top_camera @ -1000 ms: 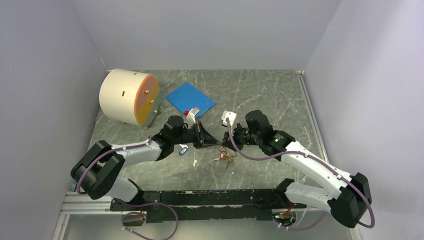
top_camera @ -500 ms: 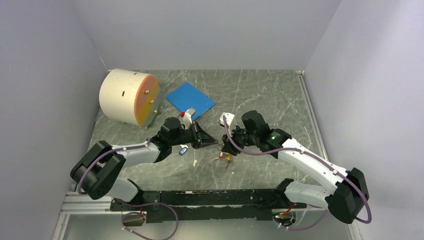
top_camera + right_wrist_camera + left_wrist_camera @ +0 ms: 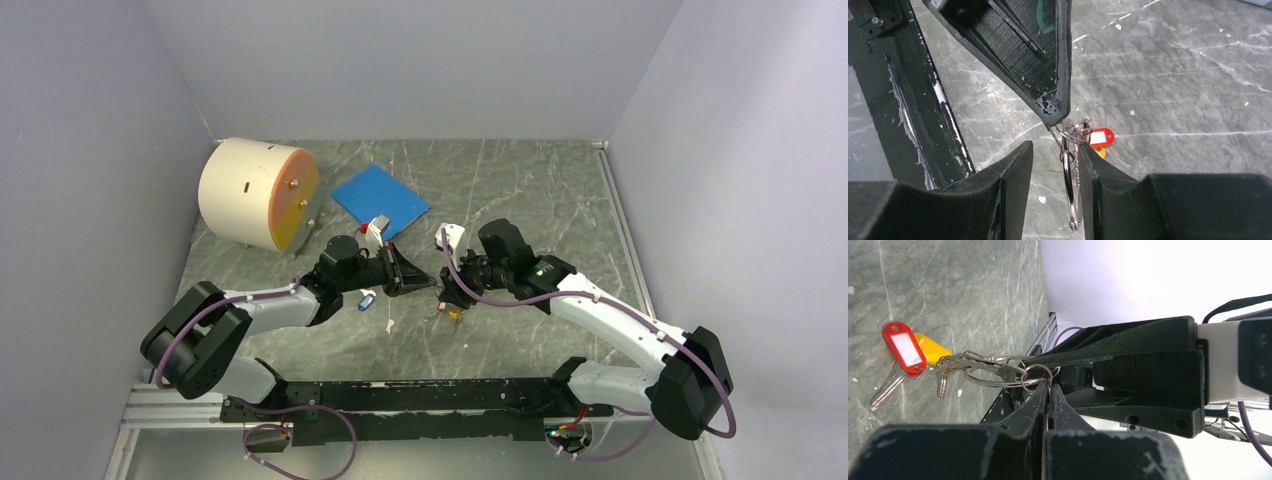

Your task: Remove the keys from the keyring

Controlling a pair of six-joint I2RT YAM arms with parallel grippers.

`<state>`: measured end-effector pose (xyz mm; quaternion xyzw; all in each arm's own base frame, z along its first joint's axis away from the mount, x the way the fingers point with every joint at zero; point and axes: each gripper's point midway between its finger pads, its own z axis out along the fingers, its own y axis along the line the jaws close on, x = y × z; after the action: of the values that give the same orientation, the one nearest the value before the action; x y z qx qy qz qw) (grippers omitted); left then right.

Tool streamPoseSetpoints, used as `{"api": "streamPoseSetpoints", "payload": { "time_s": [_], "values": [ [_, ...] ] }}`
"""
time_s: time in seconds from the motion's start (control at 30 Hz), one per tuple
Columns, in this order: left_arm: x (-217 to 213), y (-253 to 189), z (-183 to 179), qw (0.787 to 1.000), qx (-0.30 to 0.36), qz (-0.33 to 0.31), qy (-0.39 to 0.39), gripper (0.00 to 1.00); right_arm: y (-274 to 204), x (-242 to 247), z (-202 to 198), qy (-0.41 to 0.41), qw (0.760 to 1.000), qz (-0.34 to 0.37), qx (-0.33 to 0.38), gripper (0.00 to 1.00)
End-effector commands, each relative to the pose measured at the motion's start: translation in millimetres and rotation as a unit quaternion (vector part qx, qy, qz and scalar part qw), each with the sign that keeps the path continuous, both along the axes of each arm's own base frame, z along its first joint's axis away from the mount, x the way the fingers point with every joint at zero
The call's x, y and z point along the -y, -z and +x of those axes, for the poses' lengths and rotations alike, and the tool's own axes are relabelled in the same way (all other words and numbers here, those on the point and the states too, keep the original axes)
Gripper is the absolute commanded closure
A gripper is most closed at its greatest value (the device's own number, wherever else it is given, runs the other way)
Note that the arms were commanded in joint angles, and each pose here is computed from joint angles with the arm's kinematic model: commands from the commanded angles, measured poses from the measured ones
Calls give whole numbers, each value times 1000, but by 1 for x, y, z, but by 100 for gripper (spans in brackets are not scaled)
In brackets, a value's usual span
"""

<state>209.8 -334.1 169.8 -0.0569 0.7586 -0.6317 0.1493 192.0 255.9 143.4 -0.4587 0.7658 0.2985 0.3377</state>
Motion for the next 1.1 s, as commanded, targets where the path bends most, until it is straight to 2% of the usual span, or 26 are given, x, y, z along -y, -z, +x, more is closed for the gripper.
{"api": "streamPoseSetpoints", "payload": {
  "time_s": [0.0, 0.17, 0.43, 1.07],
  "values": [
    [1, -16, 2, 999, 22, -25, 3, 98, -33, -16, 8, -15, 997, 57, 48, 58],
    [1, -16, 2, 999, 22, -26, 3, 97, -33, -16, 7, -20, 996, 62, 56, 60],
    [0, -18, 1, 999, 24, -27, 2, 97, -29, -17, 4, -32, 997, 59, 48, 69],
    [-3, -24, -1, 999, 27, -37, -6, 97, -16, -7, 9, -10, 998, 27, 50, 70]
  ]
}}
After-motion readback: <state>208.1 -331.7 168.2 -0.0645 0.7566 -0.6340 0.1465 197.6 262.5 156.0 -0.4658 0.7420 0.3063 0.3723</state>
